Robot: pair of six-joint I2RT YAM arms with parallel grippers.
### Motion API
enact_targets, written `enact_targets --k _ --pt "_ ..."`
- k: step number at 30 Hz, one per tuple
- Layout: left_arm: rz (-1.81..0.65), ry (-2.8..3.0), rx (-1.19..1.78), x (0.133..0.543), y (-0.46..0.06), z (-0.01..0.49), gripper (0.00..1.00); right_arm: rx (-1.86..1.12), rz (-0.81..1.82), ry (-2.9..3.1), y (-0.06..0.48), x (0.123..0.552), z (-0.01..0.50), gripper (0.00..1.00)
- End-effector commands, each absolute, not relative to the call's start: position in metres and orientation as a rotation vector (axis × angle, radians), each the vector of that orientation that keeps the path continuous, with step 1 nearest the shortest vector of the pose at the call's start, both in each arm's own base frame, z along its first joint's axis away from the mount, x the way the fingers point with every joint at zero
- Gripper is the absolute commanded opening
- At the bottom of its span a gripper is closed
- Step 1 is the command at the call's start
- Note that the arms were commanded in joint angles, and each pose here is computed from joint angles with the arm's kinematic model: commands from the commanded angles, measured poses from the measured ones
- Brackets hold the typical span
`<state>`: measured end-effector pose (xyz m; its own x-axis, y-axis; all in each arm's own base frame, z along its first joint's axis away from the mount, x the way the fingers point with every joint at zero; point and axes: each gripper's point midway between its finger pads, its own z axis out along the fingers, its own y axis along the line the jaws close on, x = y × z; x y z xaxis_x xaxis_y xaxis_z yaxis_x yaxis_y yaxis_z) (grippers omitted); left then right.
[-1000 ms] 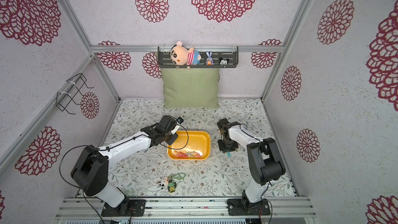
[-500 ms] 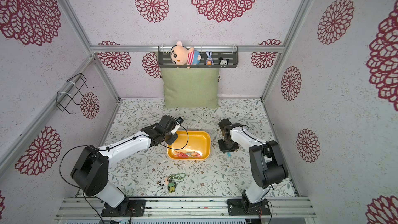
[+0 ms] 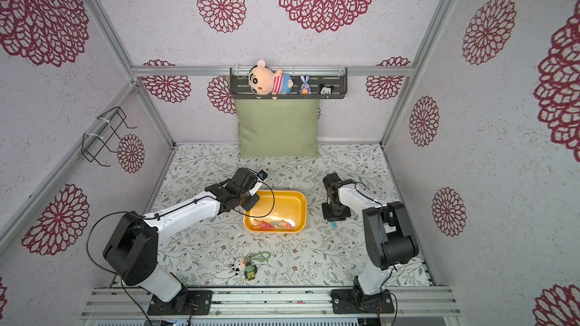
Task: Take the clothespins out of the storage box
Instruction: Place the clothespin at the center of the board.
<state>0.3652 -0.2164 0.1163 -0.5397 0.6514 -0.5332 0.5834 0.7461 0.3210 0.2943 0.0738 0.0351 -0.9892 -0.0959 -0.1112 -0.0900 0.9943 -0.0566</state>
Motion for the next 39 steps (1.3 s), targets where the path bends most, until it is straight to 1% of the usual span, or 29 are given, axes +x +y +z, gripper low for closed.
enact_targets --k 1,3,6,7,12,18,25,27,31,33,39 --pt "0.156 2.287 0.950 0.362 -0.217 0.119 0.00 -0.135 -0.083 3.021 0.071 0.294 0.036 0.19" --pt "0.156 2.287 0.950 0.362 -0.217 0.119 0.00 -0.129 -0.098 3.018 0.069 0.294 0.037 0.15" --pt "0.153 2.288 0.952 0.362 -0.217 0.119 0.00 -0.121 -0.102 3.006 0.068 0.295 0.040 0.03" --pt "0.153 2.288 0.953 0.362 -0.217 0.118 0.00 -0.119 -0.096 3.006 0.069 0.295 0.042 0.02" --pt "0.146 2.292 0.956 0.361 -0.218 0.117 0.00 -0.116 -0.040 2.976 0.074 0.296 0.054 0.02" --pt "0.148 2.292 0.953 0.362 -0.218 0.118 0.00 -0.112 0.008 2.968 0.078 0.296 0.056 0.02" --pt "0.152 2.293 0.952 0.361 -0.217 0.117 0.00 -0.072 -0.015 2.964 0.073 0.296 0.059 0.21" --pt "0.155 2.293 0.954 0.362 -0.217 0.117 0.00 -0.058 -0.012 2.972 0.074 0.295 0.056 0.30" --pt "0.154 2.293 0.953 0.362 -0.217 0.117 0.00 -0.031 0.010 2.966 0.080 0.295 0.056 0.43" --pt "0.154 2.292 0.954 0.362 -0.217 0.117 0.00 -0.032 -0.012 2.966 0.082 0.294 0.056 0.51" --pt "0.151 2.294 0.956 0.361 -0.218 0.116 0.00 -0.056 -0.026 2.985 0.092 0.289 0.045 0.55"
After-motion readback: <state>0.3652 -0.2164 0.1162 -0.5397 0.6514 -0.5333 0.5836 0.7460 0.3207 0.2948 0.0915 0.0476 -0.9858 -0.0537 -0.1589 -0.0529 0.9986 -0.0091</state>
